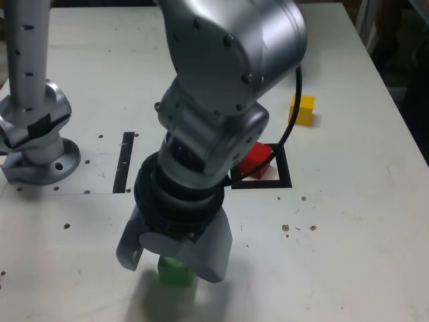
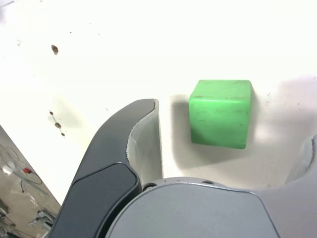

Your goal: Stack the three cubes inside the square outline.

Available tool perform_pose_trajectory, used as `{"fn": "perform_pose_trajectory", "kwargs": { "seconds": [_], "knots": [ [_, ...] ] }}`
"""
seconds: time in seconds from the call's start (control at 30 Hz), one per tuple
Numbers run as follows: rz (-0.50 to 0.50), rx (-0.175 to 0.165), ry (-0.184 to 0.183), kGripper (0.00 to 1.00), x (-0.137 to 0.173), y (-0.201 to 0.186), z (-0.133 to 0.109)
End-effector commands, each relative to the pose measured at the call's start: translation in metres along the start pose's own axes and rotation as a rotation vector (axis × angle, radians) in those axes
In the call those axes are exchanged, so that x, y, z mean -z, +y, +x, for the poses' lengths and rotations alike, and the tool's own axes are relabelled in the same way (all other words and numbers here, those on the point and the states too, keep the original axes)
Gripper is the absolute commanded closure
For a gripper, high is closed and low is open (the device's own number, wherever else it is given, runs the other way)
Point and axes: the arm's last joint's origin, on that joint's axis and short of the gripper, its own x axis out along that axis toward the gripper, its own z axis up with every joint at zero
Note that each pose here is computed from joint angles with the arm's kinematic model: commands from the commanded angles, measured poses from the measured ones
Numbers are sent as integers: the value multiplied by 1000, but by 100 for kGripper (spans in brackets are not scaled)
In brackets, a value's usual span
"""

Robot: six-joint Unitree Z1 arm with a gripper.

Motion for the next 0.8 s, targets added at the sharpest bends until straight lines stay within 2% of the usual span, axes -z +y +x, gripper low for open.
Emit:
{"fn": "perform_pose_trajectory", "kwargs": {
  "seconds": [0.0, 0.13, 0.53, 0.63, 0.77],
  "knots": [
    [-4, -8, 12, 0, -5, 0, 6],
    [-5, -16, 7, 0, -10, 0, 13],
    [16, -23, -83, 2, -11, 6, 31],
    [-6, -26, -95, 8, -9, 9, 33],
    [-50, -37, -101, 23, -8, 12, 34]
  ]
}}
